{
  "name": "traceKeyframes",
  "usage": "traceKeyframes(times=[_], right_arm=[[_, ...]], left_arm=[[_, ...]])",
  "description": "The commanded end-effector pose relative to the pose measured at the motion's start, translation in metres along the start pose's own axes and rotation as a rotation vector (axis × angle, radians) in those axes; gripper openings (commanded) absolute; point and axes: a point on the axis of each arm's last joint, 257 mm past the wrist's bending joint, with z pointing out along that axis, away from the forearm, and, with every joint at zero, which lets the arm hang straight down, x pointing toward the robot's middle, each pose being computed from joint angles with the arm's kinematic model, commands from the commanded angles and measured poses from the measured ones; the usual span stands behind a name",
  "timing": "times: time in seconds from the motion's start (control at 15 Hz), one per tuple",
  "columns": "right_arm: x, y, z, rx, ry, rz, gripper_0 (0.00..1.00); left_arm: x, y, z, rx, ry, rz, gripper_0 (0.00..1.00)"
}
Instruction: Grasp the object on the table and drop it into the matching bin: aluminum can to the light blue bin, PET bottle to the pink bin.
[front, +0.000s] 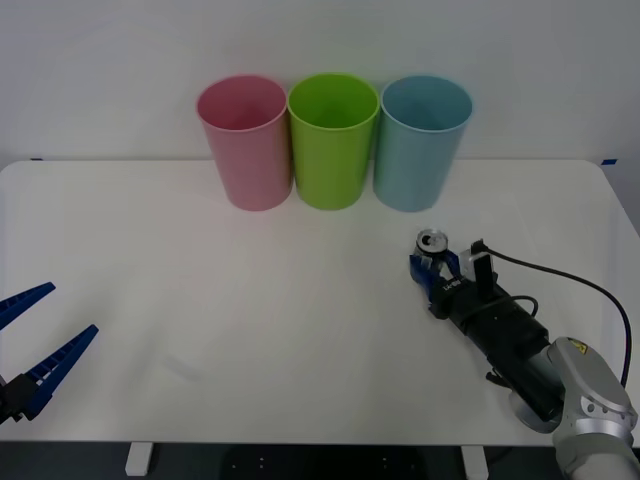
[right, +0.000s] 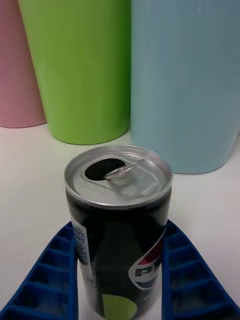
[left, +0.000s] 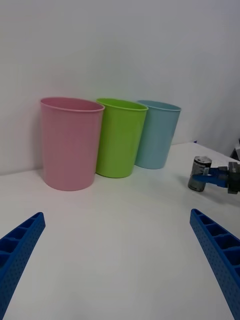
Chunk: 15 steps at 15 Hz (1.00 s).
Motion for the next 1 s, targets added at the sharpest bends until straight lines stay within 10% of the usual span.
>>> traceKeyframes(times=[0.07, 1.0], right_arm=[[-0.002, 0.001, 0.0, -0.003, -0.006, 0.001, 0.0], [-0.061, -0.01, -0.04, -0.009, -0.129, 0.043, 0.0]], left_arm=[[0.0, 0.0, 0.0, 0.0, 0.0, 0.0, 1.0], [0.0, 0.0, 0.0, 0.0, 0.0, 0.0, 1.0]])
